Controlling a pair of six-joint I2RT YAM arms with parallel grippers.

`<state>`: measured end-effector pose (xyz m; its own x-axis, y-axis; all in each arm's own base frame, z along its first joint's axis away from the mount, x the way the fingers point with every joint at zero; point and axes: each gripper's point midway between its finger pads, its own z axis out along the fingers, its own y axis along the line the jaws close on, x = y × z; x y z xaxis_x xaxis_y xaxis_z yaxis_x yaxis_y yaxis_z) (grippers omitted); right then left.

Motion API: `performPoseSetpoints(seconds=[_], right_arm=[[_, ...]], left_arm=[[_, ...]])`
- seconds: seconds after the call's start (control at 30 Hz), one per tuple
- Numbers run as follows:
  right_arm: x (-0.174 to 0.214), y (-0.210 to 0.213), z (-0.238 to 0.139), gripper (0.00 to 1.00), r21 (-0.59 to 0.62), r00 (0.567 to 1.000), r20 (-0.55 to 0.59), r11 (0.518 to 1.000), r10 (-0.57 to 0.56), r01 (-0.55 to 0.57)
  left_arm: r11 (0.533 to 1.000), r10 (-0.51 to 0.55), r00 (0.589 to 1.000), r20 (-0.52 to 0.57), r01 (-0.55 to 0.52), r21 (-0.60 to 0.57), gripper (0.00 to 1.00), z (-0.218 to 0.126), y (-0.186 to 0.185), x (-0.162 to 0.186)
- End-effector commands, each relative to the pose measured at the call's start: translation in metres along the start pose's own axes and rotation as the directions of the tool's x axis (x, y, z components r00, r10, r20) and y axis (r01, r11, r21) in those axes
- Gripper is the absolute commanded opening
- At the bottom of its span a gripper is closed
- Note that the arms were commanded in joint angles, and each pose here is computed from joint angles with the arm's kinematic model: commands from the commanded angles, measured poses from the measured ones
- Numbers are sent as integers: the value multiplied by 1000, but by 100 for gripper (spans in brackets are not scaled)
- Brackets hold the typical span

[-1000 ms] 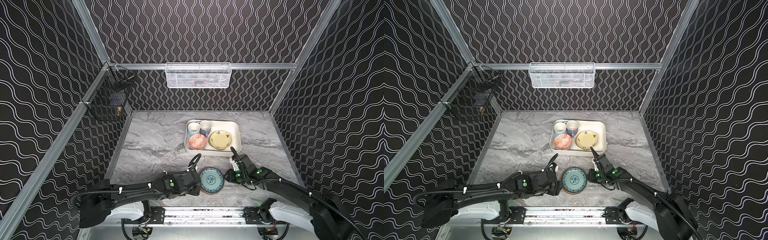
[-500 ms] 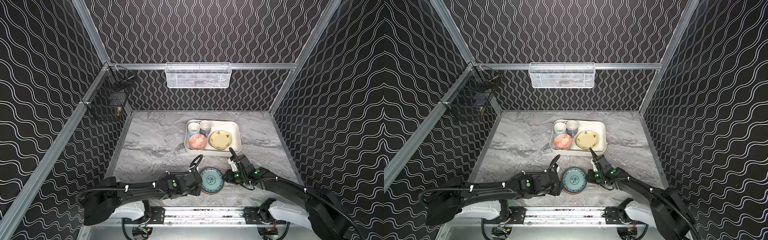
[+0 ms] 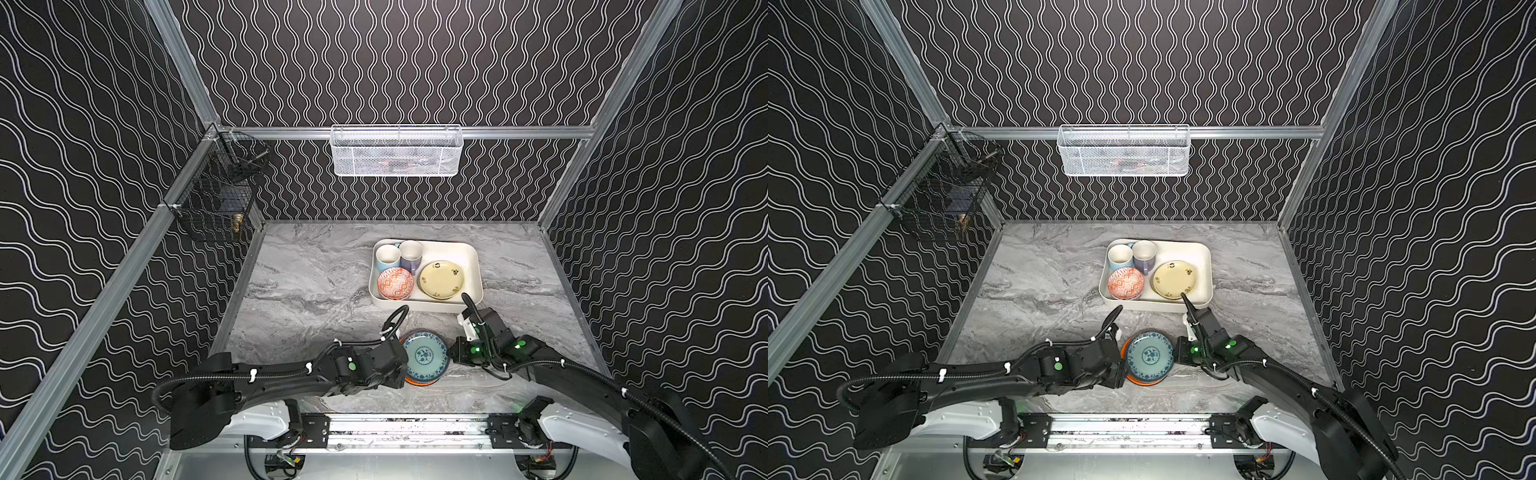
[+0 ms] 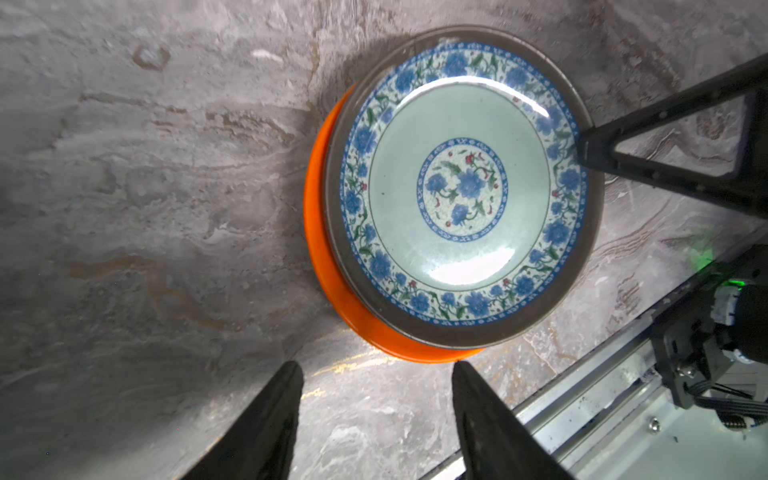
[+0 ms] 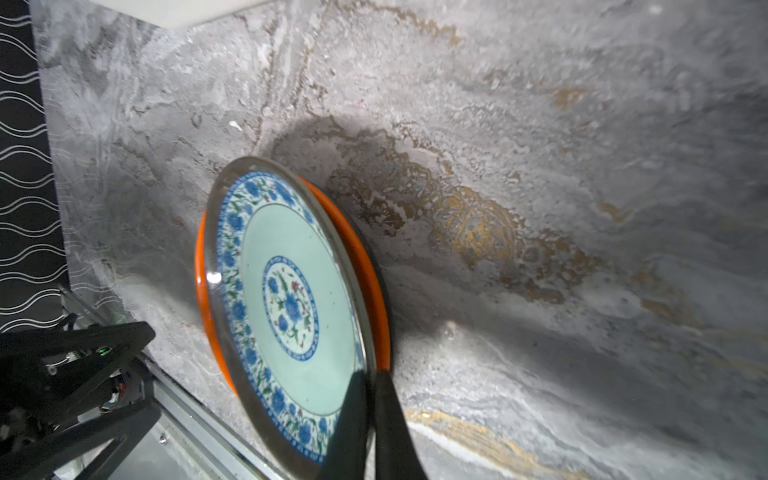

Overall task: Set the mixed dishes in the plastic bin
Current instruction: 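Hold the orange plate with the left gripper while the right lifts the blue-floral plate, then carry the blue-floral plate with the right gripper and lower it into the bin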

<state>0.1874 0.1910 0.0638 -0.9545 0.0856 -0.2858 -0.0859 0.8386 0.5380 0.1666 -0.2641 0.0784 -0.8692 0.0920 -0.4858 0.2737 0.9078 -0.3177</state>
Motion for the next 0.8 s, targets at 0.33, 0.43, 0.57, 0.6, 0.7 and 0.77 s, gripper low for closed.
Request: performPoseSetpoints(seconds=[0.33,0.43,0.57,0.6,0.7,0.77], right_arm=[[-15,25,-25,0,-70,998,56,997,-21,25],[-22,25,-32,0,-58,996,81,998,-24,28],[-37,23,-47,0,-12,990,137,999,-36,38],[-42,23,-51,0,-1,988,153,999,-38,39],[-59,23,-66,0,16,980,197,999,-38,35],[-74,22,-76,0,23,974,225,999,-29,25]], left_arm=[[992,21,995,97,-8,-129,98,-33,22,-25],[990,23,993,114,-7,-143,99,-42,24,-30],[983,36,988,148,-8,-183,99,-55,28,-43],[982,41,987,154,-11,-189,98,-58,28,-46],[983,43,985,169,-11,-186,98,-64,25,-57],[984,46,984,174,-14,-180,99,-67,22,-65]])
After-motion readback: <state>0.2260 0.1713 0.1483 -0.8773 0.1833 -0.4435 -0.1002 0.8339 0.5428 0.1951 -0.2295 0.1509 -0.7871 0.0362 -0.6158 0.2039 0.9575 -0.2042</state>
